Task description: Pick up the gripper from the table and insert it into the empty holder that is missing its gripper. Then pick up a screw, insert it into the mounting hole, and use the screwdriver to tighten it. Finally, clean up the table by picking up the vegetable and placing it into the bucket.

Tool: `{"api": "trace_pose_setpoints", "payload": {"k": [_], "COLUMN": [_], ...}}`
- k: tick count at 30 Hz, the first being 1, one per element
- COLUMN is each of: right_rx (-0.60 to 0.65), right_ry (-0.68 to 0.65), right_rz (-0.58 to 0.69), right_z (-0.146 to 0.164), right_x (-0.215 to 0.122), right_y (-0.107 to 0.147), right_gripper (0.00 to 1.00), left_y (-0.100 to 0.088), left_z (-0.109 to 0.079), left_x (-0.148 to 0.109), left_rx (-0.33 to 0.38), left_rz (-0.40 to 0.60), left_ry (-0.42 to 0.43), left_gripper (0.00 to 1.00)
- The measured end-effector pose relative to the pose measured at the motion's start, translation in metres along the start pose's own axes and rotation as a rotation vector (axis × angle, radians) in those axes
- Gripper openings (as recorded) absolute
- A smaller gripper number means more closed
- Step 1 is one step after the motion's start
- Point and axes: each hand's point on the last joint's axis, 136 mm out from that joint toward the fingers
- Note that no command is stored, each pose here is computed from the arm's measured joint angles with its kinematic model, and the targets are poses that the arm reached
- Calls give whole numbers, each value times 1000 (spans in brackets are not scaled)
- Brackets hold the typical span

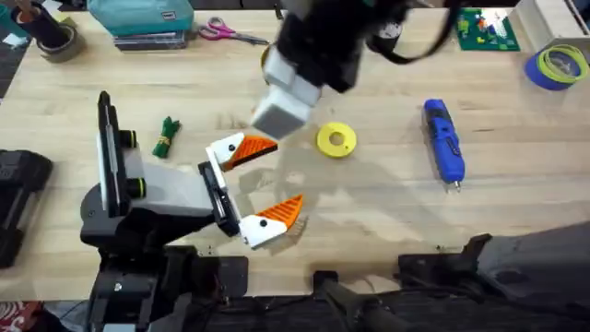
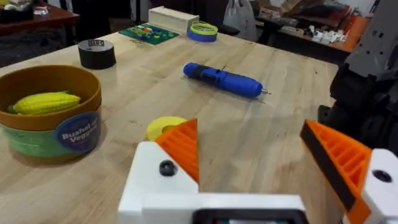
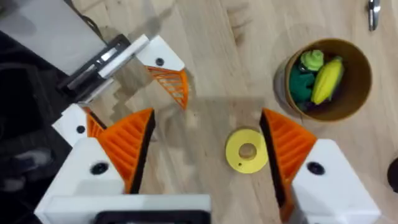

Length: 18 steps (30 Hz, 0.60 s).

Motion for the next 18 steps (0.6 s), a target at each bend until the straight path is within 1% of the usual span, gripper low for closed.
{"api": "trace_pose_setpoints", "payload": {"k": [4,13,18], "right_rx": [17,86,103], "right_ry": [22,68,76], "right_rz": [-36,-82,-102], "right_z": [-4,-1,4], "right_x": [-7,-39,-42], "right_y": [20,83,112], "right_gripper": [995,995,996], "left_y": [0,0,0], "left_z": [0,0,0], "left_x": [0,0,0], "left_rx": [0,0,0], "left_rz": [0,0,0], "left_ry": [0,0,0], "left_gripper": [986,985,985]}}
Point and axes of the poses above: each hand's point on the last joint's axis, 136 mm out from that joint toward the fingers, its own x axis out along the fingers, its own z axis along the line the jaws close on, y = z × x, and after that the axes turned 7 degrees about x, right-handed
